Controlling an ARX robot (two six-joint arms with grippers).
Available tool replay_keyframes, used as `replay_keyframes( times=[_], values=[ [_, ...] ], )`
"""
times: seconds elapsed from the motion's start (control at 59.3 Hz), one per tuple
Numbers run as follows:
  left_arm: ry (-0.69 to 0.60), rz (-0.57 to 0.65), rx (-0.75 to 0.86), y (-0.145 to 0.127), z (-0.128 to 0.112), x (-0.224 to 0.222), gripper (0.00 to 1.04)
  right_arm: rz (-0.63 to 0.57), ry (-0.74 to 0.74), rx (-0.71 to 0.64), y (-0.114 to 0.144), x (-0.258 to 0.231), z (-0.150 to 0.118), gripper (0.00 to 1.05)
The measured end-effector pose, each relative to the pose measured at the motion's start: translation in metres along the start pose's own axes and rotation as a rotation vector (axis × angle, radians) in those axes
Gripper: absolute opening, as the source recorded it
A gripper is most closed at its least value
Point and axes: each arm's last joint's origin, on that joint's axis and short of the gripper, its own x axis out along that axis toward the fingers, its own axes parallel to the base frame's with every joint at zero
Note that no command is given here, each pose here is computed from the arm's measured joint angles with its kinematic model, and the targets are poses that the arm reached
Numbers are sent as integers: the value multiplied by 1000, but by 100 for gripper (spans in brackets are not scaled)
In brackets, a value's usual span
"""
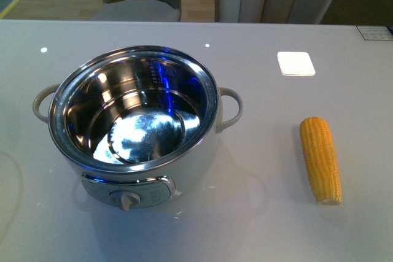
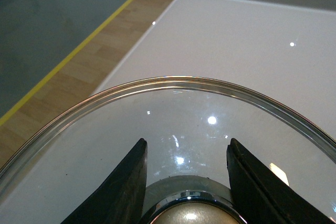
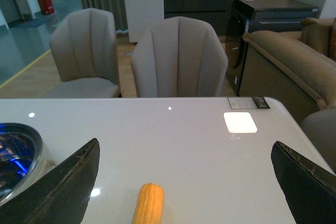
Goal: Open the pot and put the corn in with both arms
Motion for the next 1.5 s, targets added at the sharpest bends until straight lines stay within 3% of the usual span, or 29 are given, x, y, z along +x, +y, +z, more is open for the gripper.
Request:
replay_keyframes(
  times=[0.32,0.573,1.18,1.213,1.399,1.5],
  values=[
    [61,-12,-2,-4,-39,42,40,0,0,0,0,0,0,96],
    [77,-102,-33,-16,-60,80,40,0,0,0,0,0,0,96],
    [95,-142,-85,-21,-63,100,40,0,0,0,0,0,0,96],
    [101,-143,-90,-21,-63,100,42,0,0,0,0,0,0,96],
    [136,-156,-166,-21,-60,96,70,0,0,0,0,0,0,96],
    [150,-155,-189,-20,-57,86,91,0,0,0,0,0,0,96]
  ],
)
